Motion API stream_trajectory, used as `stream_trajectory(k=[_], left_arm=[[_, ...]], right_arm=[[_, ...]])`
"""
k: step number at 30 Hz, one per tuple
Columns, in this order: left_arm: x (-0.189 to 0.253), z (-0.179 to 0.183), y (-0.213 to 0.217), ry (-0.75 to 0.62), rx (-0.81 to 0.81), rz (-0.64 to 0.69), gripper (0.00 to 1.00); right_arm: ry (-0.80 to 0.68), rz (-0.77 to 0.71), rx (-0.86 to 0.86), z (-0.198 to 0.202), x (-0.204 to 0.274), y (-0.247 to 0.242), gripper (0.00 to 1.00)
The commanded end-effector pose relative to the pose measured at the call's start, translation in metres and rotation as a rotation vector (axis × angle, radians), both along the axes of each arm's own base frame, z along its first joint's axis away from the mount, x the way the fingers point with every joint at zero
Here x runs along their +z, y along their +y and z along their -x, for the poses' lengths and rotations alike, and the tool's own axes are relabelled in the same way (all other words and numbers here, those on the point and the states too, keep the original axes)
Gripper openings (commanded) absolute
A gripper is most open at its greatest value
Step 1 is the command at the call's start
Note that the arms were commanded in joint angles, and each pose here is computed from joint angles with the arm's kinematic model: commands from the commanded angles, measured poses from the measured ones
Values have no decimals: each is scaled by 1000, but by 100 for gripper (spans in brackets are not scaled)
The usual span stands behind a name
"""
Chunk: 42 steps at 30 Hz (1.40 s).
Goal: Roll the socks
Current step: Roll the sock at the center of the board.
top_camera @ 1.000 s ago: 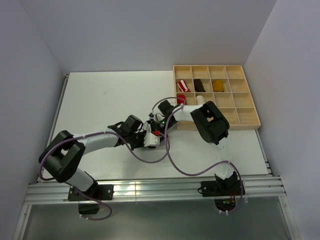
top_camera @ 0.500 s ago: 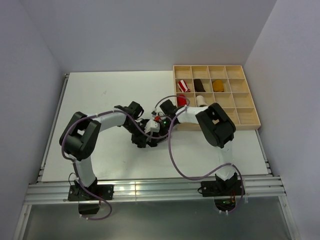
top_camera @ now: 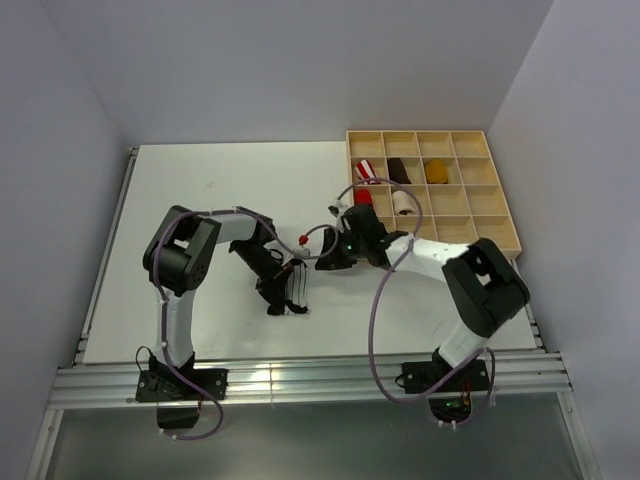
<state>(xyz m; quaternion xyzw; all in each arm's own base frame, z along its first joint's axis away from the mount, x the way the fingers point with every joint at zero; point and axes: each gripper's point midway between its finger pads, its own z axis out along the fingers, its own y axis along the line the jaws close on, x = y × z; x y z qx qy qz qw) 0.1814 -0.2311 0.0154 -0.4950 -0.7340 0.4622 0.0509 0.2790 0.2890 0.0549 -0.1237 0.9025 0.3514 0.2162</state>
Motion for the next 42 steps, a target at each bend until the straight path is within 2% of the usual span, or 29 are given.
stream_trajectory(k=[1,5,9,10,13,20,22,28,34,42], left_arm=[[-23,9,24,34,-58,-101,0],[-23,6,26,86,-47,-128,0],[-19,3,26,119,-25,-129,0],[-20,2,28,119,-24,-136,0],[-21,4,31,143,-23,-154,0],[-26,9,36,209,-38,-173,0],[-26,8,37,211,-36,-179,0],[-22,10,38,234,-50,-175,0],[-20,11,38,257,-60,-174,0],[-21,10,37,271,-59,-174,0]], right_arm=[[-231,-77,-57,-20,40,-1,29],[-384,-124,-23,-5,59,1,29],[-519,-59,74,26,61,21,29],[-537,-74,139,46,62,37,29],[-573,-100,219,69,68,57,33],[-640,52,405,105,46,97,40],[-651,131,433,106,31,103,41],[-671,212,480,111,17,109,45],[-682,267,522,111,9,103,45],[-679,272,554,119,3,110,45]])
